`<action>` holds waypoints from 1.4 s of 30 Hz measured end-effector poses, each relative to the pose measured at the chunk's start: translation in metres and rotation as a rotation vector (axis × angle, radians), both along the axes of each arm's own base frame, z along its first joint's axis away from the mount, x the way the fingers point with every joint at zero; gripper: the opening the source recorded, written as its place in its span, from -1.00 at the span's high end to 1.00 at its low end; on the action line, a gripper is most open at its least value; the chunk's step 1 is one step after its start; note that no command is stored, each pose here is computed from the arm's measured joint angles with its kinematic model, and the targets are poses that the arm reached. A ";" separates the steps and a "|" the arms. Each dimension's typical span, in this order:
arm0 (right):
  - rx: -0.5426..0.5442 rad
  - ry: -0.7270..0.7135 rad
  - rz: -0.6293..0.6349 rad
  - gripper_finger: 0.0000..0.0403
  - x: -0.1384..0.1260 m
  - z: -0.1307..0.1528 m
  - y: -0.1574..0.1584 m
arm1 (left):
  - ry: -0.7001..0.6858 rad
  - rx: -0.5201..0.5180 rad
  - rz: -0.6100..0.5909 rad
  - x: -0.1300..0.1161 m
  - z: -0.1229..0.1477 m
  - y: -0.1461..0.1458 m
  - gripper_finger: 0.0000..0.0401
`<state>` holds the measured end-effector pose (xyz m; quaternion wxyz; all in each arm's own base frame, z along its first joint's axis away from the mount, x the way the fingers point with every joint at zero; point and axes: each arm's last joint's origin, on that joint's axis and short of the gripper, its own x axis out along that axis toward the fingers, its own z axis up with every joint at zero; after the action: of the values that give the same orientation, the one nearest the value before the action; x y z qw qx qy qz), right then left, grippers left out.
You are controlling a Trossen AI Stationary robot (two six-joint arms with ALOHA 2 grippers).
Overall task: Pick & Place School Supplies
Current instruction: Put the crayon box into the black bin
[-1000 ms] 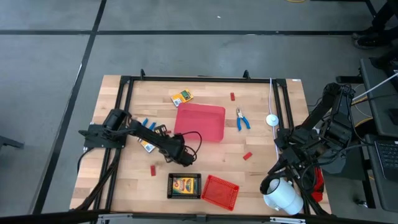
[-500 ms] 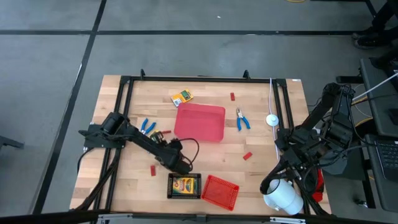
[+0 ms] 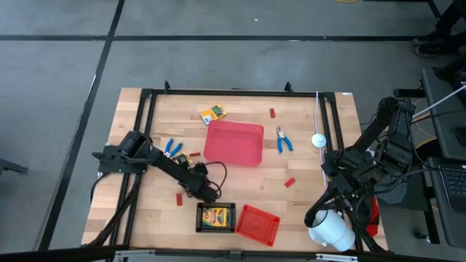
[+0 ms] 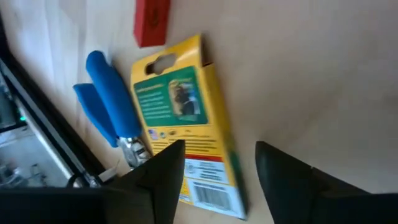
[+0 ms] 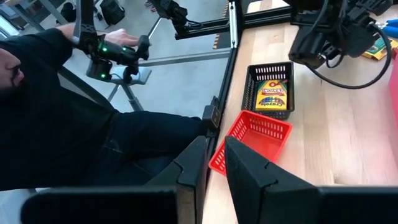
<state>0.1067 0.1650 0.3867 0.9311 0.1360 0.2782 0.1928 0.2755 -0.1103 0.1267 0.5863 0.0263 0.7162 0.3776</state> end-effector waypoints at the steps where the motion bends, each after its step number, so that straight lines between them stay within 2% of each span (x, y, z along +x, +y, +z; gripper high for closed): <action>1: 0.000 0.000 0.000 0.69 0.000 0.000 0.000 | 0.011 0.005 0.002 -0.003 -0.003 0.002 0.03; 6: 0.006 -0.006 -0.004 0.69 0.000 0.001 0.000 | 0.031 0.011 0.004 -0.010 -0.010 0.008 0.03; 12: 0.015 -0.012 -0.007 0.69 0.001 0.001 0.001 | 0.093 0.070 0.009 -0.016 -0.009 0.014 0.06; 15: 0.016 -0.016 -0.012 0.69 0.001 0.002 0.001 | 0.080 0.069 0.005 -0.015 -0.007 0.014 0.13; 18: 0.012 -0.022 -0.023 0.69 0.001 0.002 0.000 | 0.086 0.072 0.009 -0.016 -0.007 0.015 0.30; 24: 0.012 -0.022 -0.023 0.69 0.001 0.002 0.000 | 0.083 0.079 0.024 -0.016 -0.007 0.015 0.89; 26: 0.012 -0.022 -0.023 0.69 0.001 0.002 0.000 | 0.083 0.063 0.034 -0.016 -0.007 0.014 0.96; 31: 0.012 -0.022 -0.023 0.69 0.001 0.002 0.000 | 0.083 0.047 0.034 -0.018 -0.004 0.011 0.99; 33: 0.012 -0.022 -0.023 0.69 0.001 0.002 0.000 | 0.043 0.027 0.025 -0.017 -0.003 0.007 0.97; 37: 0.012 -0.022 -0.023 0.69 0.001 0.002 0.000 | -0.041 -0.011 0.010 -0.015 0.002 0.000 0.90; 42: 0.006 -0.025 -0.020 0.69 0.001 0.002 0.000 | -0.032 0.005 0.021 -0.019 -0.002 0.005 0.75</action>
<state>0.1077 0.1653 0.3885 0.9360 0.1392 0.2644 0.1861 0.2568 -0.1051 0.1252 0.5936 0.0140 0.7060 0.3859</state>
